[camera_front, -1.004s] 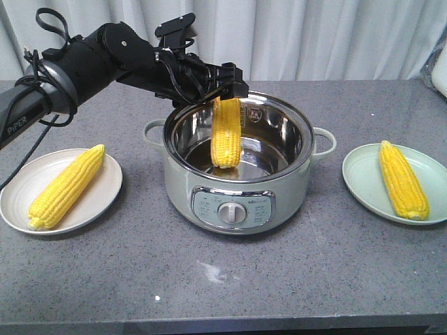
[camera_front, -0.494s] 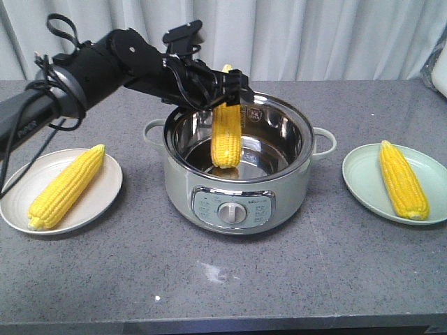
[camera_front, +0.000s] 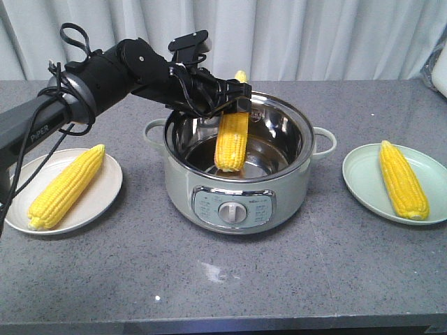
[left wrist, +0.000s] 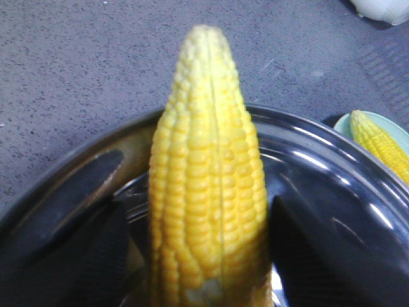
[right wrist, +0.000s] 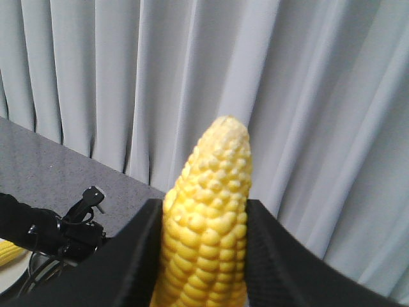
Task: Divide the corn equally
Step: 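Lower the left gripper into the pot and grasp the last corn cob, then lift the last corn cob out of the pot with the left gripper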
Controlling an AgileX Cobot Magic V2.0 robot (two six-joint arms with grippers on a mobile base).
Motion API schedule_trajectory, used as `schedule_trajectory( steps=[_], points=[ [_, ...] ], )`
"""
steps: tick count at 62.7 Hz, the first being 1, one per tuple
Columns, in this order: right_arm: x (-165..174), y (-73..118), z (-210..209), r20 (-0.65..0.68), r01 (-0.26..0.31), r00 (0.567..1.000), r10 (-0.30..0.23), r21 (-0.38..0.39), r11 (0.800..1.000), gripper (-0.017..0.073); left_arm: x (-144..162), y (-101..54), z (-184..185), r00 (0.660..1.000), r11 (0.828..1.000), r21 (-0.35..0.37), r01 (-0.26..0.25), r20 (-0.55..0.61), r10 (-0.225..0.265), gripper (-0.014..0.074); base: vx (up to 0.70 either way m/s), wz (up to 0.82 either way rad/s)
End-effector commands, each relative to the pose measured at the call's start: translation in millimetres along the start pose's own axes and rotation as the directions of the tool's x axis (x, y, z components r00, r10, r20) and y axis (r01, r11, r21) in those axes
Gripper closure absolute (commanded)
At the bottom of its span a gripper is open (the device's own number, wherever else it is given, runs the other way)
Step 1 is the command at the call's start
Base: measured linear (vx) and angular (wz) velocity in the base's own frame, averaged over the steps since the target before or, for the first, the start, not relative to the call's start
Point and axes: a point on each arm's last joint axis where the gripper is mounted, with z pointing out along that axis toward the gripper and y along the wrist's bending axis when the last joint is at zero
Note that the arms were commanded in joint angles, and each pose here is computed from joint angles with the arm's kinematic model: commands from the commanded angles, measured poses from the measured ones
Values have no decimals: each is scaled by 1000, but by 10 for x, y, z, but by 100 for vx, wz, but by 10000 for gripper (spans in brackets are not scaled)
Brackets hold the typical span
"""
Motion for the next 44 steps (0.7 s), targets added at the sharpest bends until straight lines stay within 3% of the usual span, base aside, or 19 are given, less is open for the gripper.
schedule_trajectory(
  steps=[1,12,29,44],
  points=[
    [-55,69,-87,33,12,999,-12,-3,1000,564,-182,-184,-241,996,999,44,14,87,-18,330,0,0],
    [-55,69,-87,33,12,999,-12,-3,1000,564,-176,-192,-251,997,999,47,13,77,-17,602,0,0],
    [-55,68,-87,33,14,999,-14,-2,1000,564,-289,-336,-504,992,998,67,-8,129,0,602,0,0],
    [-52,63,-87,30,15,999,-15,3,1000,564,-461,-679,-1158,973,991,102,-84,221,60,602,0,0]
  ],
)
